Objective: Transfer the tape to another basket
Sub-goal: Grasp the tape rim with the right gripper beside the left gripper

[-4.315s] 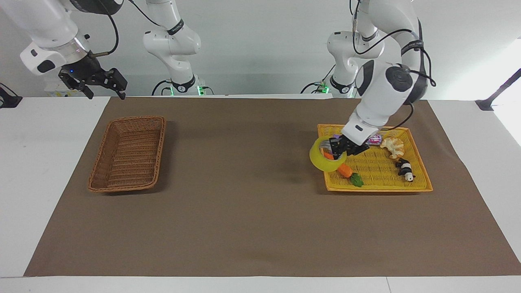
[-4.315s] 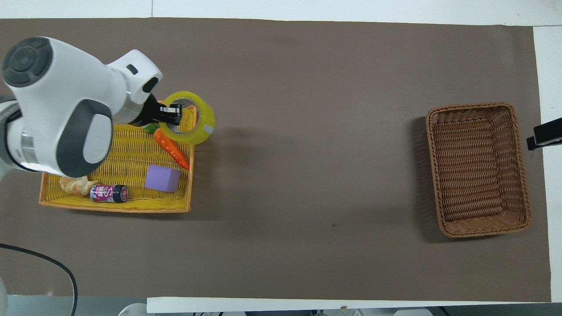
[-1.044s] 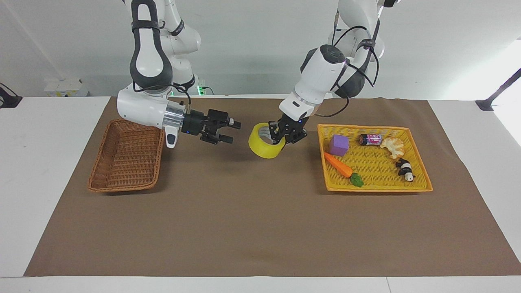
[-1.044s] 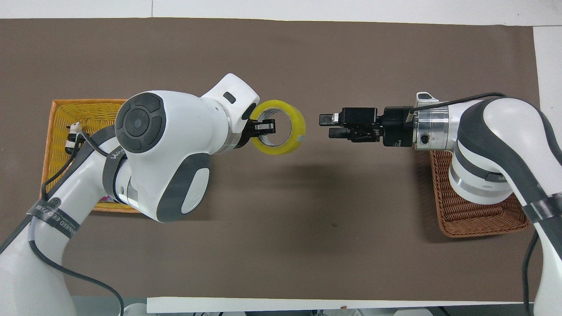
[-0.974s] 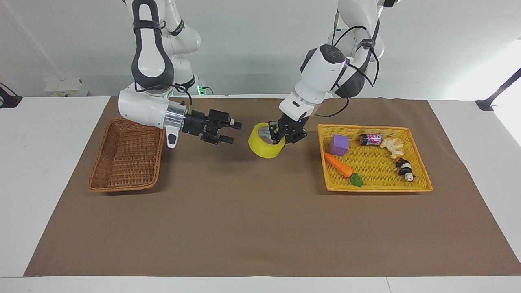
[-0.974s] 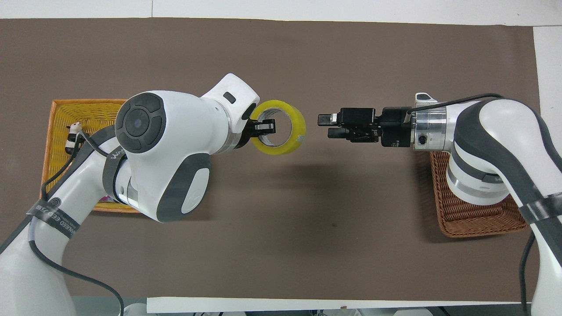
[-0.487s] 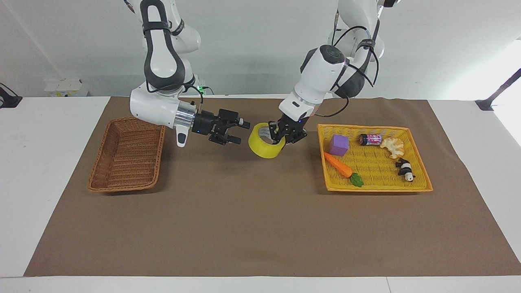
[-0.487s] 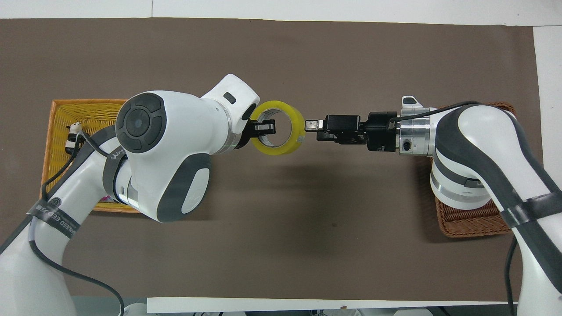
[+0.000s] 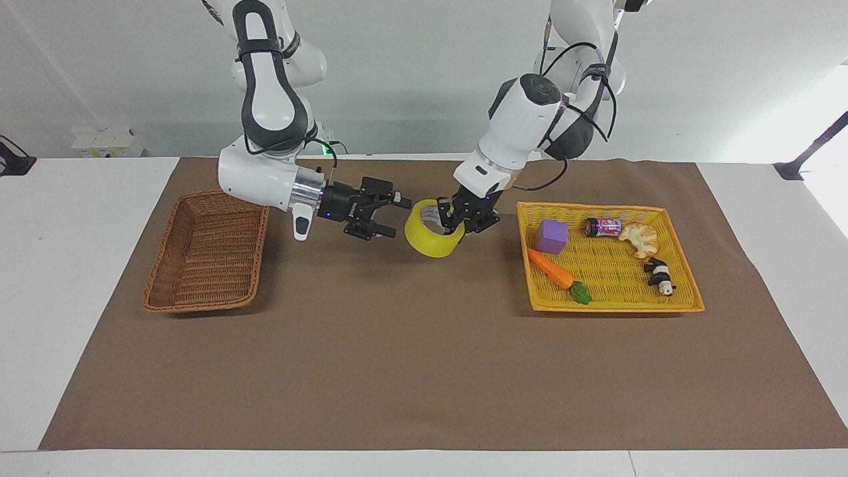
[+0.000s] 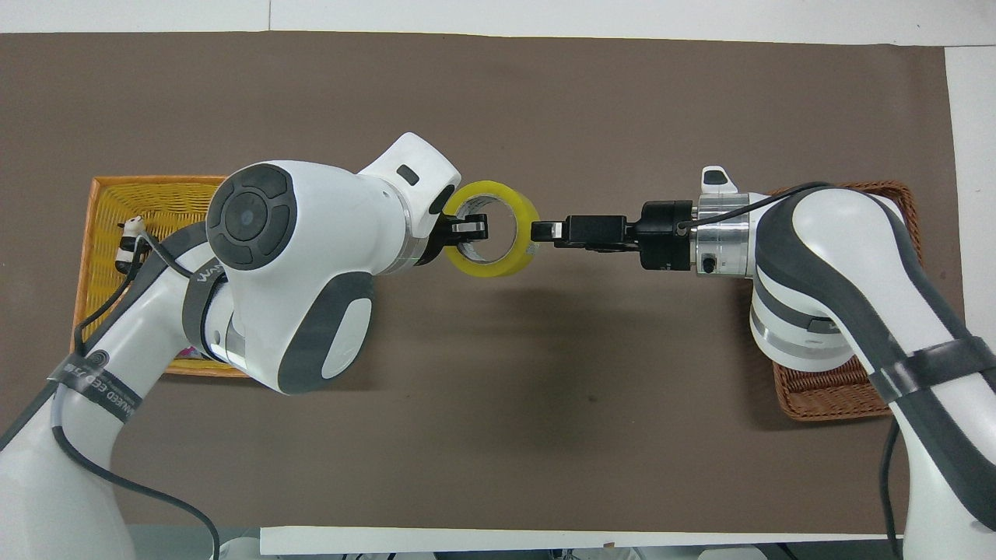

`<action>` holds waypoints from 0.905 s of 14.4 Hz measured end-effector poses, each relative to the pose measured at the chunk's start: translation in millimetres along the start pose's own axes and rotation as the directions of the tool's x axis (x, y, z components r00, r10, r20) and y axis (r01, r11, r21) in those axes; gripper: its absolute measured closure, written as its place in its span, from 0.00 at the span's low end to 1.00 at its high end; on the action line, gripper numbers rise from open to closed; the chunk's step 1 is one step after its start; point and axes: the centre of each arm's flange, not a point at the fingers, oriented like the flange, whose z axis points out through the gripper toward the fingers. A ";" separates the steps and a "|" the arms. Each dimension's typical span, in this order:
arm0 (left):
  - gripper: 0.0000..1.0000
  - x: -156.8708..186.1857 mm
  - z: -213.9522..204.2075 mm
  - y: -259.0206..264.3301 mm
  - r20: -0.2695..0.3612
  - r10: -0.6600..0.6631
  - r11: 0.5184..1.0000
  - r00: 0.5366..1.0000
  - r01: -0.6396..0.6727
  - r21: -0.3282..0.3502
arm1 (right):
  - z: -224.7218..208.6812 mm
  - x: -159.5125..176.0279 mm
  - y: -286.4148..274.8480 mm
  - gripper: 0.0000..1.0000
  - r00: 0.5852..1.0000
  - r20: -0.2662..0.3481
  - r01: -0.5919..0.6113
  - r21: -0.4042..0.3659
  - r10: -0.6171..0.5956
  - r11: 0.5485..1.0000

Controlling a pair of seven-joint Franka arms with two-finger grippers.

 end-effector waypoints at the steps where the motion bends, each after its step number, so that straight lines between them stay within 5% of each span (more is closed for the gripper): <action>1: 0.78 -0.1 0.1 -0.1 0.001 0.000 1.000 1.000 0.000 0.001 | 4.9 -0.8 -2.9 0.00 1.000 -0.013 -0.005 0.006 0.005 1.000; 13: 0.78 -0.2 0.3 -0.3 0.003 0.000 1.000 1.000 0.000 0.001 | 13.1 -1.9 -7.4 0.03 0.999 -0.040 -0.021 0.020 0.022 1.000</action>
